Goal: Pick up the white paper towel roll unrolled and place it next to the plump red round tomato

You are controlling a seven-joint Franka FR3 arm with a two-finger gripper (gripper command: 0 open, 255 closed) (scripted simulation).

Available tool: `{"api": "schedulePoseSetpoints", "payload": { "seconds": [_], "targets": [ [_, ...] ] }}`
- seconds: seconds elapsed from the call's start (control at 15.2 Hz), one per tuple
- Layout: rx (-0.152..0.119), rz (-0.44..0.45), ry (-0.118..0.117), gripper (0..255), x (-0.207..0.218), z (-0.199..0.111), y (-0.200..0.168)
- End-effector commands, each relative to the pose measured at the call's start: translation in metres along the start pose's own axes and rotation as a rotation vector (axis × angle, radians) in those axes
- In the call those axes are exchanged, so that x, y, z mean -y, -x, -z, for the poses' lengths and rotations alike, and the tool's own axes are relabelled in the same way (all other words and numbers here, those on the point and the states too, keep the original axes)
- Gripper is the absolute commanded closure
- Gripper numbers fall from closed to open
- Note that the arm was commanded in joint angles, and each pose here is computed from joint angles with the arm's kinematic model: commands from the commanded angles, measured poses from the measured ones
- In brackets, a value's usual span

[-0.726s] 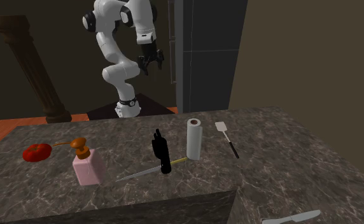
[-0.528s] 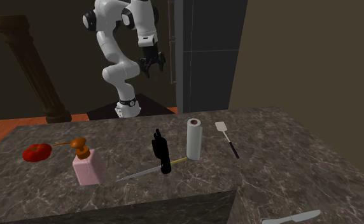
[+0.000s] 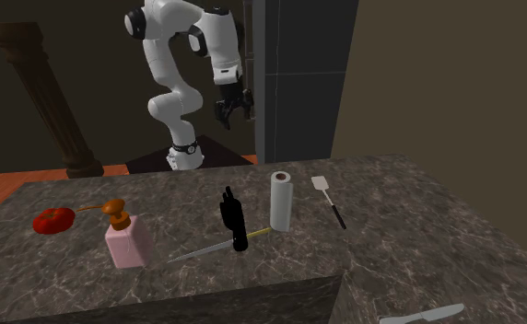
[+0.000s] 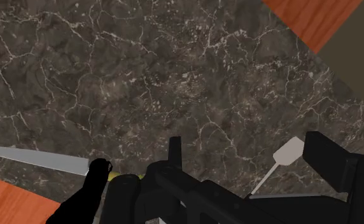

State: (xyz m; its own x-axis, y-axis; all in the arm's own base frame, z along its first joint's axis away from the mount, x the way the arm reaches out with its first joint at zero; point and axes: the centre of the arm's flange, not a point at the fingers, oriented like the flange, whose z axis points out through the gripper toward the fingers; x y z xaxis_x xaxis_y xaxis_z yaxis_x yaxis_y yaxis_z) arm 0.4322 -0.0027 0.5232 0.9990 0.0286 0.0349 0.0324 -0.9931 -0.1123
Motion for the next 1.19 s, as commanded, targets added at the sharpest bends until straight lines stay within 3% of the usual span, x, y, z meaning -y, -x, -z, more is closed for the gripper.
{"api": "schedulePoseSetpoints", "payload": {
  "seconds": [0.0, 0.99, 1.12],
  "targets": [
    [-0.007, 0.0, -0.002, 0, -0.006, -0.008, -0.023],
    [-0.049, -0.004, -0.02, 0, -0.052, -0.069, -0.2],
    [-0.051, -0.005, -0.021, 0, -0.054, -0.076, -0.207]
  ]
}}
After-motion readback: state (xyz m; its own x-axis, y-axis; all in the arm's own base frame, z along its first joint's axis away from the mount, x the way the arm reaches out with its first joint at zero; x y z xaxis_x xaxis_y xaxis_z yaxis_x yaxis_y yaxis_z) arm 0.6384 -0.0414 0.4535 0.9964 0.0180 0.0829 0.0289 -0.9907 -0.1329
